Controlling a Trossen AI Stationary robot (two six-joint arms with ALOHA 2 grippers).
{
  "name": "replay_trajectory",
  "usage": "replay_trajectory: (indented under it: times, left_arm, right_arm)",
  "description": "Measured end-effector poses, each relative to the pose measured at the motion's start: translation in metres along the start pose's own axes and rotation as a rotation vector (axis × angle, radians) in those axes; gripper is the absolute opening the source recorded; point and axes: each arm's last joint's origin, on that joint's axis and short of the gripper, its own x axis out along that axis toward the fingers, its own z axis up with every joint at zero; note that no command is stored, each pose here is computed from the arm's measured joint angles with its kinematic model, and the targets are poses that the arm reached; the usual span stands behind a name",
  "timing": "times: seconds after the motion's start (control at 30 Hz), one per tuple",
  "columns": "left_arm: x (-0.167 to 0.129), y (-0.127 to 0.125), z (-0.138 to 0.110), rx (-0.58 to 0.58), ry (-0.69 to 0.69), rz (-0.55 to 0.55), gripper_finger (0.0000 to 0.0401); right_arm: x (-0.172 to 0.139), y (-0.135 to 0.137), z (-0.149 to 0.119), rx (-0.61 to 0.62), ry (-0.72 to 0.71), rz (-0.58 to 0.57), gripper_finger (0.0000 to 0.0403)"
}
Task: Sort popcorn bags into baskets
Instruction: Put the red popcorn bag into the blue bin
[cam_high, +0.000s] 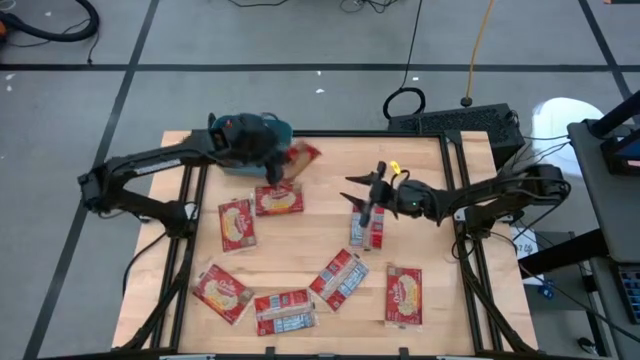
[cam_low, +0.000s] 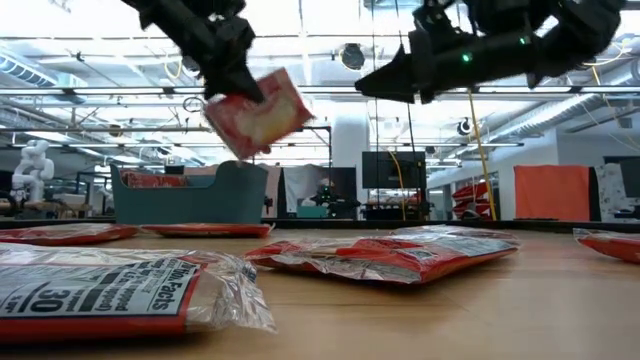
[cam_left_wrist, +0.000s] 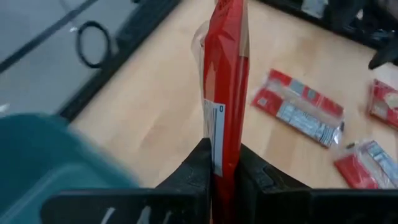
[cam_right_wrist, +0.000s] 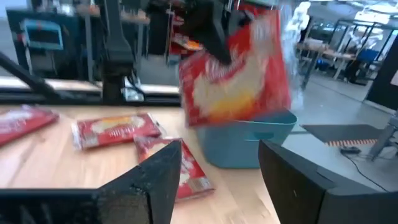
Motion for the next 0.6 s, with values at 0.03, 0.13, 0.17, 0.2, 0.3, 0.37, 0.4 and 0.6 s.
replay_trajectory:
  times: [0.03, 0.13, 0.17, 0.2, 0.3, 0.37, 0.4, 0.6]
  left_arm:
    - [-0.009, 0.003, 0.007, 0.003, -0.029, 0.025, 0.0031]
    - [-0.033, 0.011, 0.017, 0.004, -0.042, 0.123, 0.0033]
    - [-0.041, 0.013, 0.020, -0.003, -0.046, 0.152, 0.0034]
    - [-0.047, 0.017, 0.024, -0.007, -0.062, 0.185, 0.0034]
    - [-0.062, 0.029, 0.028, -0.022, -0.050, 0.306, 0.0035]
    - [-0.067, 0.041, 0.029, -0.053, -0.045, 0.393, 0.0035]
    - [-0.068, 0.047, 0.027, -0.073, -0.029, 0.428, 0.0035]
    - [-0.061, 0.080, 0.010, -0.304, 0.113, 0.601, 0.0036]
  right_arm:
    - [-0.004, 0.000, -0.005, 0.011, -0.013, 0.010, 0.0208]
    - [-0.013, 0.000, -0.012, 0.029, -0.072, 0.081, 0.0208]
    - [-0.016, 0.000, -0.015, 0.033, -0.085, 0.106, 0.0208]
    - [-0.020, 0.001, -0.018, 0.033, -0.091, 0.129, 0.0208]
    - [-0.027, 0.004, -0.025, 0.032, -0.101, 0.180, 0.0208]
    - [-0.029, 0.005, -0.028, 0.037, -0.088, 0.190, 0.0208]
    - [-0.030, 0.006, -0.031, 0.040, -0.073, 0.194, 0.0208]
    - [-0.030, 0.006, -0.039, 0.065, 0.008, 0.180, 0.0208]
